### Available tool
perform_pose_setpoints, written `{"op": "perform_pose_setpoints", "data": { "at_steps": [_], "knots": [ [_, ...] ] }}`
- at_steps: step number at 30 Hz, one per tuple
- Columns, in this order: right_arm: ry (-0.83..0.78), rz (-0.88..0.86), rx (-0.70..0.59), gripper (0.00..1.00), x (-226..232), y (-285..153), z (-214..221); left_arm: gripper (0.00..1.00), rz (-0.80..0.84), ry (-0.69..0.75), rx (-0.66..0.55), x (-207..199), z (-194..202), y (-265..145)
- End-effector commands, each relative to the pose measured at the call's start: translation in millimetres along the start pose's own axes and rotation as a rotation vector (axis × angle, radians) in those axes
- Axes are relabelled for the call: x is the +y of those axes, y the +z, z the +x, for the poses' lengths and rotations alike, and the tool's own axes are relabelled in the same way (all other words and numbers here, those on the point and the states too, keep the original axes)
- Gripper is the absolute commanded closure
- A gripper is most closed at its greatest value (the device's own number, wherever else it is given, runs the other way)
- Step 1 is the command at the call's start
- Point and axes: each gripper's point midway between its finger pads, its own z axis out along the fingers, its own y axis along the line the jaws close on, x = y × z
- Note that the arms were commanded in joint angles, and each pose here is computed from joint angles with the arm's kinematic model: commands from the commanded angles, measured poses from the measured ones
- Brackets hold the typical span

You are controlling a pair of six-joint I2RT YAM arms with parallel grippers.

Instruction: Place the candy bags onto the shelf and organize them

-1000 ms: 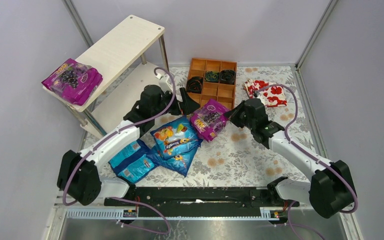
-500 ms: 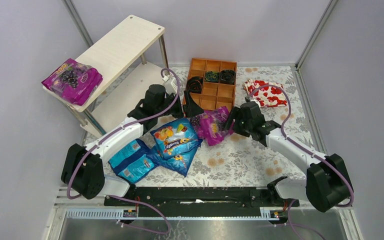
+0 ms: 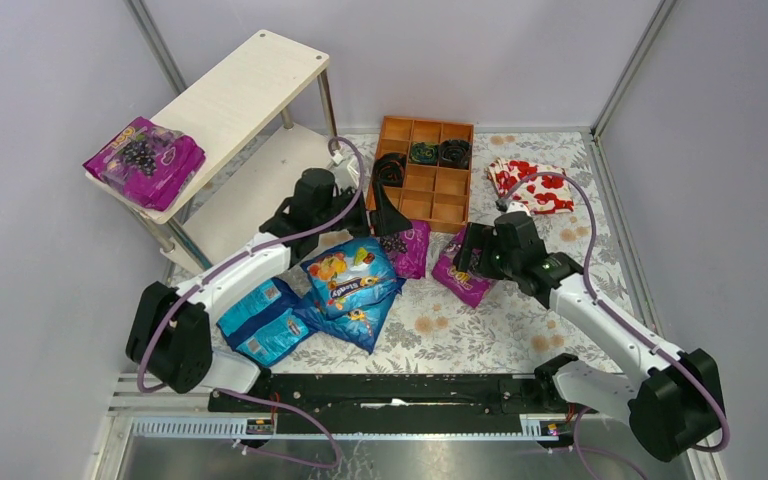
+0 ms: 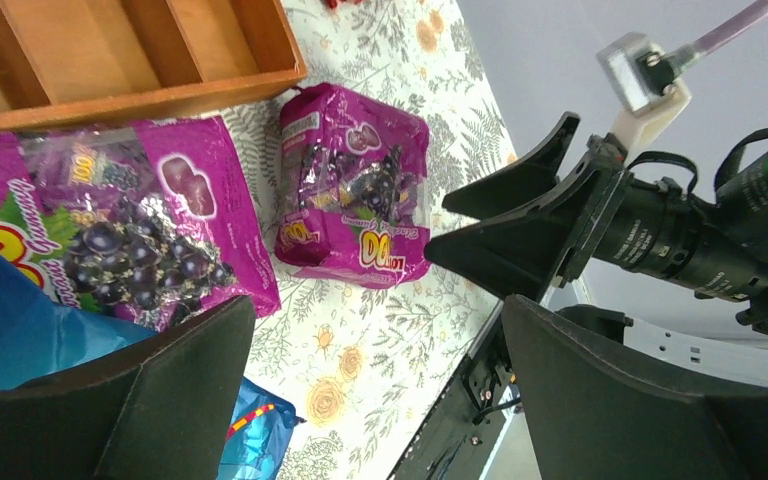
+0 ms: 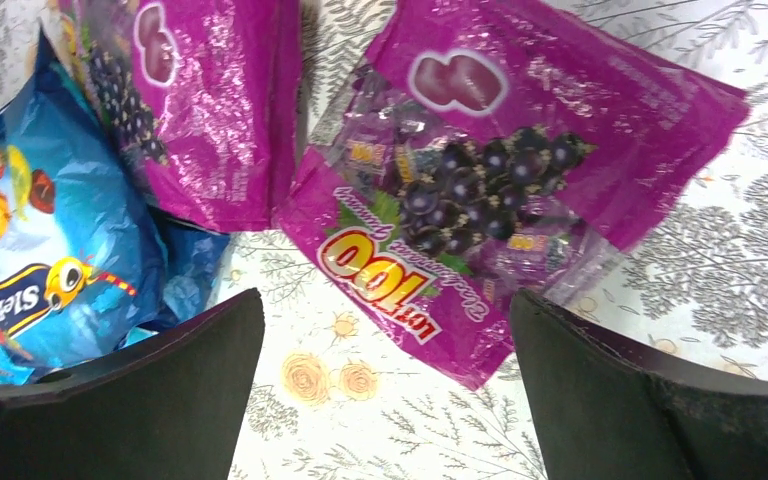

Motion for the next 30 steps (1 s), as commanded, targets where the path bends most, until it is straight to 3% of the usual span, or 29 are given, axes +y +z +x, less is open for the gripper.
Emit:
{"op": "perform_pose_setpoints", "data": {
  "at_steps": [1, 6, 10, 22, 30],
  "knots": [
    [0.053, 0.165, -0.075, 0.0, -32, -6, -7, 0.01, 0.079, 0.011, 0.02, -18, -3, 9],
    [0.194, 0.301, -0.058, 0.0, -67, -7, 2, 0.01, 0.103, 0.013, 0.058, -24, 7, 14],
    [0.33, 0.296, -0.05, 0.0, -77, -4, 16, 0.01, 0.108, 0.036, 0.081, -28, 14, 17],
    [0.4, -0.11, -0.158, 0.0, -68, 46, -19, 0.01, 0.205, 0.017, 0.147, -58, 30, 16],
    [0.496, -0.176, -0.141, 0.0, -79, 69, -15, 0.01, 0.249, 0.047, 0.11, -75, 21, 4]
  ]
}}
